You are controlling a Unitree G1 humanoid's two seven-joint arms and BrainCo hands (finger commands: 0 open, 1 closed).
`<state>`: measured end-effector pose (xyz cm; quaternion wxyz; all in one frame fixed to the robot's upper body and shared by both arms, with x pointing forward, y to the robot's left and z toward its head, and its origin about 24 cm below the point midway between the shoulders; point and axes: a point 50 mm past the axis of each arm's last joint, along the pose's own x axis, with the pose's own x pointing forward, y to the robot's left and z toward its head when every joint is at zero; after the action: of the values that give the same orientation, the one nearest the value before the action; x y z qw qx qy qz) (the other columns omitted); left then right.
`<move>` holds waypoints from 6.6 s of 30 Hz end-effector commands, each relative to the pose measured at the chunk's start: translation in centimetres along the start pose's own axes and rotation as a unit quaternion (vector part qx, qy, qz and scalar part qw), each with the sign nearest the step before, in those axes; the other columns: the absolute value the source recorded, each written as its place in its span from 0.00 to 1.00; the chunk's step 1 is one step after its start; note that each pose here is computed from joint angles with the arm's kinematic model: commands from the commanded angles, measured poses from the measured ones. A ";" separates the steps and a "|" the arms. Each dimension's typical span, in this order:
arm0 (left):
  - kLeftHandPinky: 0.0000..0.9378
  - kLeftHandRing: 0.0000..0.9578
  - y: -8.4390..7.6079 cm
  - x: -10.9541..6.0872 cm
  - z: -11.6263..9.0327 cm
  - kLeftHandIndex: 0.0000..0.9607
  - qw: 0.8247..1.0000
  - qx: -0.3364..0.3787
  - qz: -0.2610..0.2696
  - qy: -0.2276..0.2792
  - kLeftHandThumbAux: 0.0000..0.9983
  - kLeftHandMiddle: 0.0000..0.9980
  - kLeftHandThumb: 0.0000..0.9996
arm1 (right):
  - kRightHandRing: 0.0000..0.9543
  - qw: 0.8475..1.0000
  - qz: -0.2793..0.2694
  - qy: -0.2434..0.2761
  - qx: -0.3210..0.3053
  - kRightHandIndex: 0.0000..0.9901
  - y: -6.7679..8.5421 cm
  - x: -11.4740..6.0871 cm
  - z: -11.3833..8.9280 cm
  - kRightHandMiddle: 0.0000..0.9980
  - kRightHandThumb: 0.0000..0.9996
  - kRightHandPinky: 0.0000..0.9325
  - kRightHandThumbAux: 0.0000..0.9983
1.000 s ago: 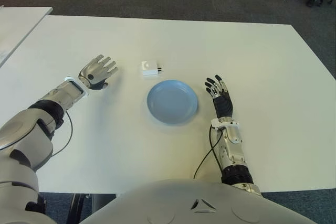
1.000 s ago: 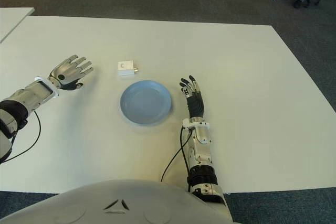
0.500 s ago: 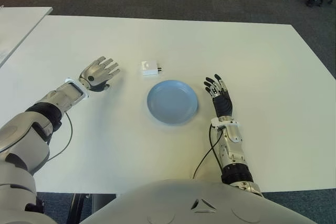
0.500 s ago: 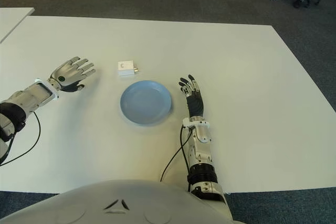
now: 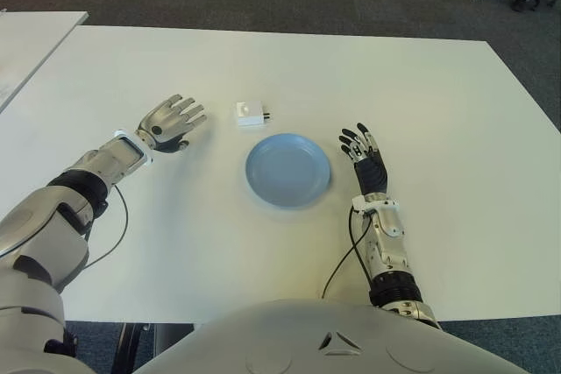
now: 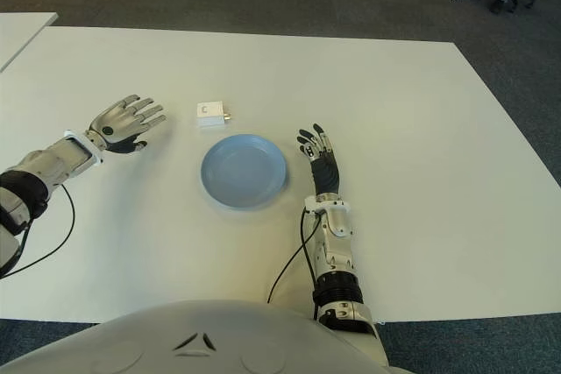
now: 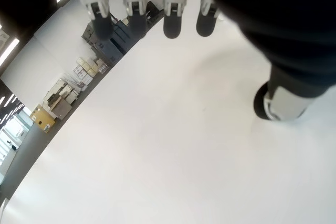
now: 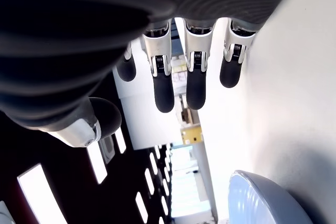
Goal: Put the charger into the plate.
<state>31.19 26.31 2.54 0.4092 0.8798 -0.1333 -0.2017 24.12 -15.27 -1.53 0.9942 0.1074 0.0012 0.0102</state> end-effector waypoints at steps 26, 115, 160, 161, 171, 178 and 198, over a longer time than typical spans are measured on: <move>0.00 0.00 5.1 5.7 2.4 0.00 0.973 -0.213 0.079 0.029 0.51 0.00 0.00 | 0.23 1.000 -0.001 0.017 0.019 0.08 0.5 0.2 -0.9 0.26 0.00 0.16 0.52; 0.03 0.00 -0.9 1.9 7.0 0.00 0.925 -0.366 -0.101 -0.014 0.56 0.00 0.00 | 0.22 0.999 -0.008 0.024 0.025 0.08 1.1 0.1 -1.1 0.25 0.00 0.16 0.52; 0.00 0.00 0.3 -4.6 4.4 0.00 0.932 -0.346 -0.036 -0.099 0.57 0.00 0.00 | 0.22 0.999 -0.010 0.030 0.024 0.08 0.8 0.6 -1.3 0.25 0.00 0.16 0.53; 0.00 0.00 0.5 -4.3 4.2 0.00 0.934 -0.342 -0.026 -0.097 0.57 0.00 0.00 | 0.22 0.999 -0.010 0.031 0.024 0.08 0.8 0.6 -1.3 0.25 0.00 0.16 0.53; 0.03 0.00 2.6 -2.5 2.3 0.00 0.945 -0.314 0.037 -0.085 0.59 0.00 0.06 | 0.22 0.999 -0.010 0.033 0.026 0.07 0.8 0.7 -1.4 0.25 0.00 0.15 0.54; 0.03 0.00 3.4 -1.5 1.3 0.00 0.949 -0.295 0.083 -0.070 0.56 0.00 0.16 | 0.22 0.999 -0.008 0.032 0.024 0.07 0.9 0.8 -1.5 0.26 0.00 0.14 0.55; 0.02 0.00 4.1 0.9 -0.7 0.00 0.951 -0.282 0.124 -0.040 0.47 0.00 0.23 | 0.23 0.999 -0.009 0.029 0.018 0.07 1.3 0.9 -1.5 0.27 0.00 0.15 0.55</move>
<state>31.85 24.15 6.11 0.6626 0.6935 -0.1927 -0.2071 25.57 -14.38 -1.65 0.9936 0.1128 0.0041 0.0090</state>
